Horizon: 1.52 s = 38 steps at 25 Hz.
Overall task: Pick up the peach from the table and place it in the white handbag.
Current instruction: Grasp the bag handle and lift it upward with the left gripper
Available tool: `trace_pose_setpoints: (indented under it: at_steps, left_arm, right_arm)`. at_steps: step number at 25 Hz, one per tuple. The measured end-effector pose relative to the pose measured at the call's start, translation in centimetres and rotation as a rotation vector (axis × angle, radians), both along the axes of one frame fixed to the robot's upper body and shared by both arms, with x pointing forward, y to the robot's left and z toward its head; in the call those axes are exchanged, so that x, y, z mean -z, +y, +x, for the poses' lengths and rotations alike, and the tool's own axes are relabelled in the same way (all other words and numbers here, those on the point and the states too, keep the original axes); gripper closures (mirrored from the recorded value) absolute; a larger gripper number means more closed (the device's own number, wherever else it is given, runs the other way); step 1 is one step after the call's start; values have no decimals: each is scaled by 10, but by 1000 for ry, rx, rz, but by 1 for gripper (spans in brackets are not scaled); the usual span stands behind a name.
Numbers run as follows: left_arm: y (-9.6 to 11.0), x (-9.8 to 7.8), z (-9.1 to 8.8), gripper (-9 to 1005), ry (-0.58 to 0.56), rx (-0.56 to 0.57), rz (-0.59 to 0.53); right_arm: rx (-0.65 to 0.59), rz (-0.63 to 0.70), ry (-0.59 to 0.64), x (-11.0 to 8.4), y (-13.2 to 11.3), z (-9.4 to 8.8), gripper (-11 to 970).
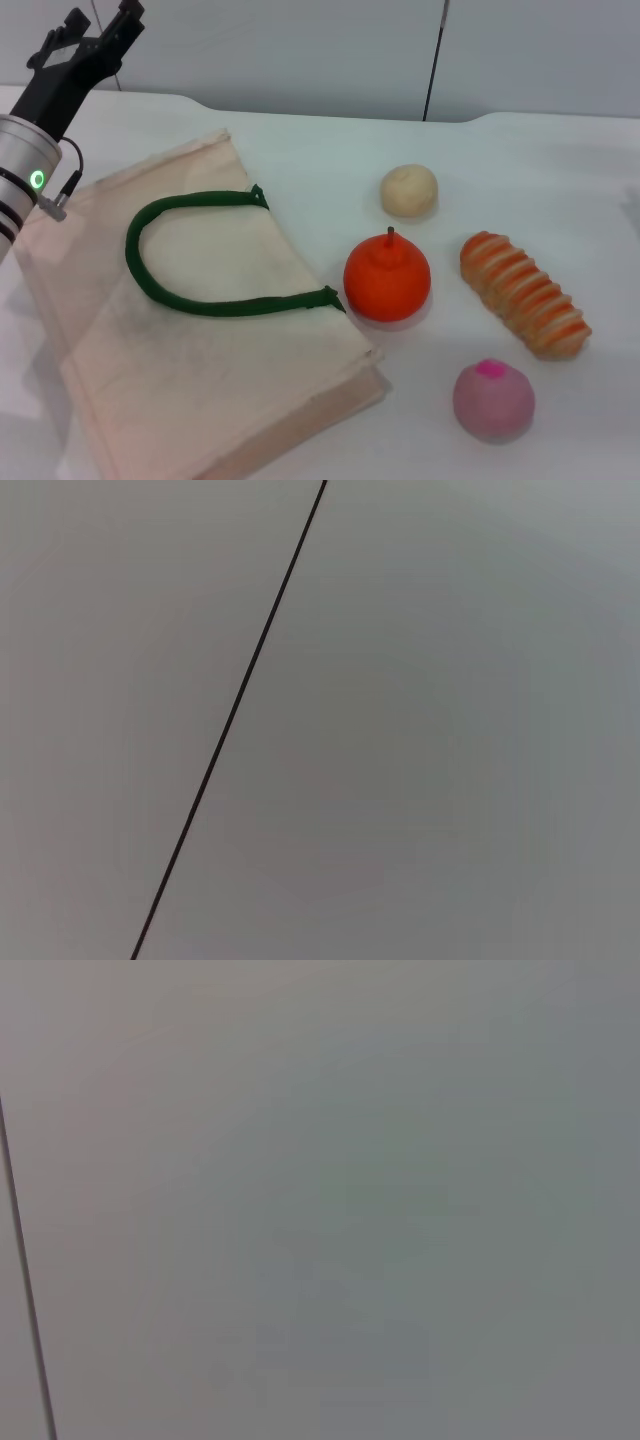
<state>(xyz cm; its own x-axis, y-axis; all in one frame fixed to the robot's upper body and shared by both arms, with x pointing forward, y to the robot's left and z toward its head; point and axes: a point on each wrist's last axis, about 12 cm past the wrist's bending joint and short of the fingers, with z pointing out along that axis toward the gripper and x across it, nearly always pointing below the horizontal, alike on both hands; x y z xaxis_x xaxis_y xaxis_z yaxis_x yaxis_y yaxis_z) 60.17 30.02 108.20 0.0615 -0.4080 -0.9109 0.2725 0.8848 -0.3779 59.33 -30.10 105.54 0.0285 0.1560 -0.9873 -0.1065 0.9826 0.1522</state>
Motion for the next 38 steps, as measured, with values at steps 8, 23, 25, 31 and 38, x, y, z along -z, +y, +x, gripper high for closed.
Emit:
trace_pose_setpoints:
  at_steps: [8,23,25,31,38]
  left_arm:
    - [0,0,0,115,0,-2,-7]
    - [11,-2,18,135,210,97,-76]
    - [16,-14,23,137,239,174,-64]
    - [35,-52,33,145,363,355,7]
    - [58,-83,25,155,482,422,104]
  right_arm:
    - [0,2,1,0,0,0,69]
    - [6,0,5,1,-2,-2,76]
    - [9,-1,15,3,-2,-2,77]
    - [12,-3,24,3,-3,-1,80]
    - [12,-4,24,3,-3,-1,83]
